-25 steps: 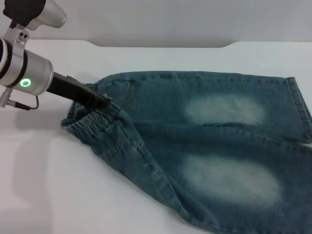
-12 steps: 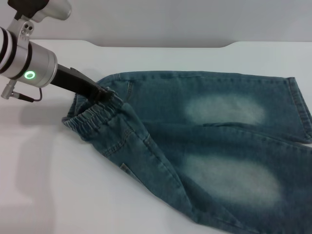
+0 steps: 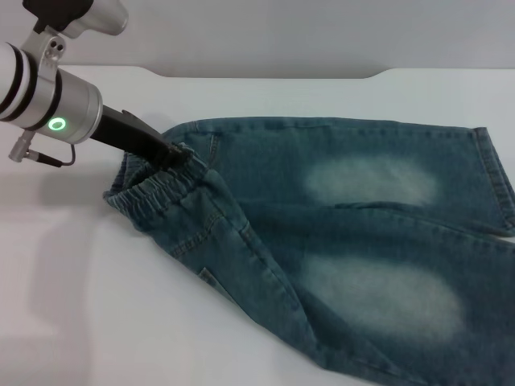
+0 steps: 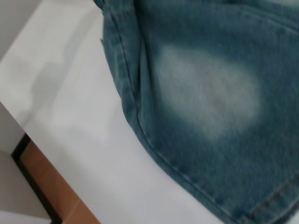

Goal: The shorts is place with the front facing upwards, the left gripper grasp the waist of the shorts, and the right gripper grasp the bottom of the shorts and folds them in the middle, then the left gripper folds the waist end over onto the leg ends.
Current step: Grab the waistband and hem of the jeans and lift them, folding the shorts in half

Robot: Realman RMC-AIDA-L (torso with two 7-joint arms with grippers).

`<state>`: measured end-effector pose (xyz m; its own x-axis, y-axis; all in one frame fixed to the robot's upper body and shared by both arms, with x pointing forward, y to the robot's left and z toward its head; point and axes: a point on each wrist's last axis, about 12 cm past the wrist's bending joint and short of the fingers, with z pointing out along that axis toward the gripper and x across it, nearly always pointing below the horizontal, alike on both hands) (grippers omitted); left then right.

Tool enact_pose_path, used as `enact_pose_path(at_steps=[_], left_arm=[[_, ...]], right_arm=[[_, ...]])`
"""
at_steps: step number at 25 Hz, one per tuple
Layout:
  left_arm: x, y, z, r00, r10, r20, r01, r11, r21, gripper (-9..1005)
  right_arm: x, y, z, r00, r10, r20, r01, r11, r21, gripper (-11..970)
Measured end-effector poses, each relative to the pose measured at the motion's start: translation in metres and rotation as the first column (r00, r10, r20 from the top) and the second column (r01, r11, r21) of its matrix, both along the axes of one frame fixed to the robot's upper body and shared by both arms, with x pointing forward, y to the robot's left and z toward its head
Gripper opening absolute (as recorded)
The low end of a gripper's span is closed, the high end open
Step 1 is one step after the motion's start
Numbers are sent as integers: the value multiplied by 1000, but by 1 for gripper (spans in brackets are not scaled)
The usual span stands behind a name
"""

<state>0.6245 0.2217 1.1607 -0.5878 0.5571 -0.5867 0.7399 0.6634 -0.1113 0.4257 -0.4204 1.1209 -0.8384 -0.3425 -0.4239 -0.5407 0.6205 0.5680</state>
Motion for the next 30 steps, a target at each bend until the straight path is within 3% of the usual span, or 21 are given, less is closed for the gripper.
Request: enact_pose_path(at_steps=[9,17,30], left_arm=[[0,-1,-1,1000,-7,5,7,1000,1,38],[0,-1,-1,1000,-11,7,11,1000,5,39],[0,-3,0,1000,-16,8,16,1000,10,40]], right_arm=[[13,6,-4,999,24,-27,-25,999,-39,554],[31,24,-21,992,77,-96,-86,992,-87,554],[37,25,-22,991,81,-107,-94,988,-123,554]])
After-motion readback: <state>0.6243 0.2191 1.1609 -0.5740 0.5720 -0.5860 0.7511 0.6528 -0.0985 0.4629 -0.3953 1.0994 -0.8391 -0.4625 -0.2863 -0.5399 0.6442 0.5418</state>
